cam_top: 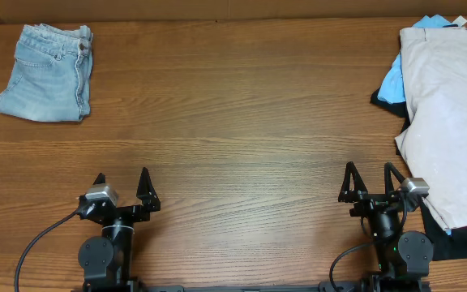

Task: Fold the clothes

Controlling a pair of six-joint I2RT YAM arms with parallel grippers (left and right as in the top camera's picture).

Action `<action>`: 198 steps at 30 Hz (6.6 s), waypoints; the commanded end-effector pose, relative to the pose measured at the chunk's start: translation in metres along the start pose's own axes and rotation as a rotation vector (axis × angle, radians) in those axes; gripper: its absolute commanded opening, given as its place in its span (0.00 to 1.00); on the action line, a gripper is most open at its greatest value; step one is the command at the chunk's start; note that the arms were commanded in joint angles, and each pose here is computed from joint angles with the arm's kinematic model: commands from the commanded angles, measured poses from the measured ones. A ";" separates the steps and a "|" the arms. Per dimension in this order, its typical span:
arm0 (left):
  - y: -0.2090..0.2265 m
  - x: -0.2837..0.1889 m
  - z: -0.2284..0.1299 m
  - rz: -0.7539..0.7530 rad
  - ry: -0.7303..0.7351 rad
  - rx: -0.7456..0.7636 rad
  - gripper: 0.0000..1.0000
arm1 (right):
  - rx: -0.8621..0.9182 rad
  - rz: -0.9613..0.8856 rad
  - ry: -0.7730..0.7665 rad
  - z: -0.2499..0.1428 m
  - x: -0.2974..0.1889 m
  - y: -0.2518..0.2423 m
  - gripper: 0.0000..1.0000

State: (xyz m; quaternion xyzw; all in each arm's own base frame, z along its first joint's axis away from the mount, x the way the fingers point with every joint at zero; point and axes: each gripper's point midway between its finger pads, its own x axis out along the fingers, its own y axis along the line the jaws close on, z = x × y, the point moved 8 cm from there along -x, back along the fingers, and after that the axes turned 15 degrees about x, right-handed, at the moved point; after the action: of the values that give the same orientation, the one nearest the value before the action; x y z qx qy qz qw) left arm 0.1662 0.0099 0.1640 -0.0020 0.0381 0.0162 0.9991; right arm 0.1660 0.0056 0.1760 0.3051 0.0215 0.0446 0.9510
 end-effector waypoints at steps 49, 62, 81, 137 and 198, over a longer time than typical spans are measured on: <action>-0.008 0.000 0.001 -0.082 -0.018 -0.008 1.00 | -0.002 0.055 0.022 -0.003 0.000 0.004 1.00; -0.012 -0.008 0.033 -0.126 -0.099 0.003 1.00 | -0.103 0.106 -0.056 0.026 -0.008 0.026 1.00; -0.020 -0.020 0.161 -0.211 0.070 0.142 1.00 | -0.181 0.042 0.073 0.139 -0.013 0.109 1.00; -0.015 0.130 0.126 -0.392 0.813 0.169 1.00 | 0.284 -0.951 0.213 0.203 0.118 -0.345 0.96; 0.089 0.135 0.138 -0.060 0.706 0.063 1.00 | -0.002 0.176 1.233 -0.080 0.184 0.239 0.04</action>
State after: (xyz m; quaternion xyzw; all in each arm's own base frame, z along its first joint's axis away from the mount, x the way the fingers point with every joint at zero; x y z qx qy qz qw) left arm 0.3067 0.0994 0.2875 0.0177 0.3863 -0.0195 0.9220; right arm 0.3471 0.2199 0.2519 0.2353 0.5267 0.2561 0.7757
